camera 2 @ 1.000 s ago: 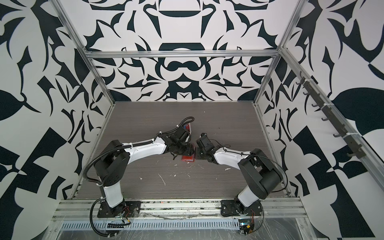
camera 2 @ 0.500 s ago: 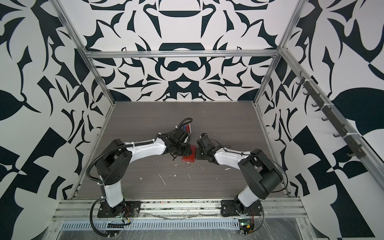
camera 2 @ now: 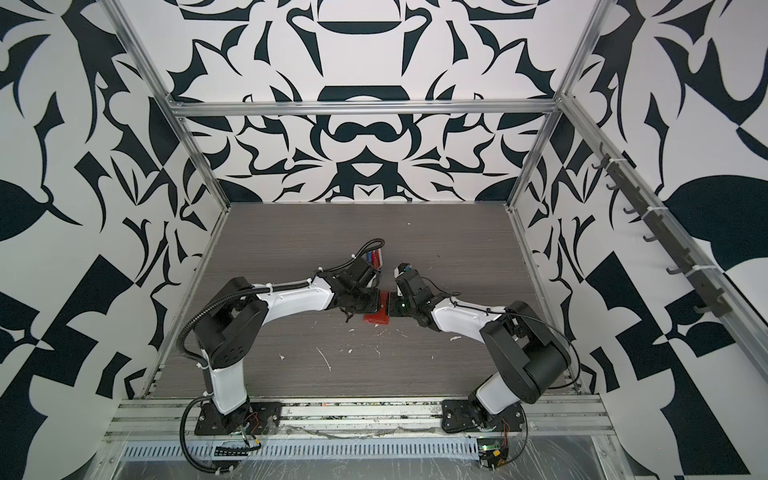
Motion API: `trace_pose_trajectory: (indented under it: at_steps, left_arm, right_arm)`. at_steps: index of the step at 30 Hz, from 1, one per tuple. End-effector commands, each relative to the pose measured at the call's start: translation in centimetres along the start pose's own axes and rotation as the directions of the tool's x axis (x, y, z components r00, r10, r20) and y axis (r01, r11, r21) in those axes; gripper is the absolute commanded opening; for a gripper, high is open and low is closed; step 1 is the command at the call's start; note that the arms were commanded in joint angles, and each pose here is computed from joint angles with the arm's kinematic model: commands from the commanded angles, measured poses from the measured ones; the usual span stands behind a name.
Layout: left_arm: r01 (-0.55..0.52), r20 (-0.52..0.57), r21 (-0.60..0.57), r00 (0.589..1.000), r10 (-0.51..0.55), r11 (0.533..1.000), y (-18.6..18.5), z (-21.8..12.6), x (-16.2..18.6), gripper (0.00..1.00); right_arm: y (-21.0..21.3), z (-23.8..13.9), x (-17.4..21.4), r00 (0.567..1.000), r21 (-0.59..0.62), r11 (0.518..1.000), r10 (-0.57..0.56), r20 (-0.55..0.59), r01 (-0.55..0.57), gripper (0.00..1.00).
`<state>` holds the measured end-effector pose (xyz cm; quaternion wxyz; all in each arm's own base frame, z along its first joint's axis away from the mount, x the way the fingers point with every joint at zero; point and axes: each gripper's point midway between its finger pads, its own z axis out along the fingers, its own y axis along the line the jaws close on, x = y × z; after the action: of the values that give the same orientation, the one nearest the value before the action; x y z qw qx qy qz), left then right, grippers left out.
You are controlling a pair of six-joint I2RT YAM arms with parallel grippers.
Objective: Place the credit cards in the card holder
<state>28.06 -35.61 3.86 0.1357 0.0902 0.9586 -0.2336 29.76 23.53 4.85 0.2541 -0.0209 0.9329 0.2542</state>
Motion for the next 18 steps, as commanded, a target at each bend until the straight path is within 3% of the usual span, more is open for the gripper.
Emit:
trace_pose_trajectory:
  at_steps: [1, 11, 18]
  left_arm:
    - [0.025, -0.038, -0.081, 0.999, -0.028, 0.996, 2.4, 1.2, 1.4, 0.19]
    - [0.025, -0.014, -0.079, 1.0, -0.026, 0.997, 2.4, 0.7, 1.2, 0.18]
    - [0.012, 0.061, -0.062, 0.998, -0.009, 0.998, 2.1, -1.2, 0.2, 0.32]
  right_arm:
    - [1.7, 0.3, -0.7, 1.0, -0.092, 0.996, 0.019, 0.015, -0.017, 0.0]
    - [0.9, 1.6, 0.2, 0.999, -0.059, 0.998, 0.027, -0.035, -0.03, 0.0]
    - [0.5, 2.3, 0.9, 0.997, -0.043, 0.999, 0.023, -0.068, -0.026, 0.0]
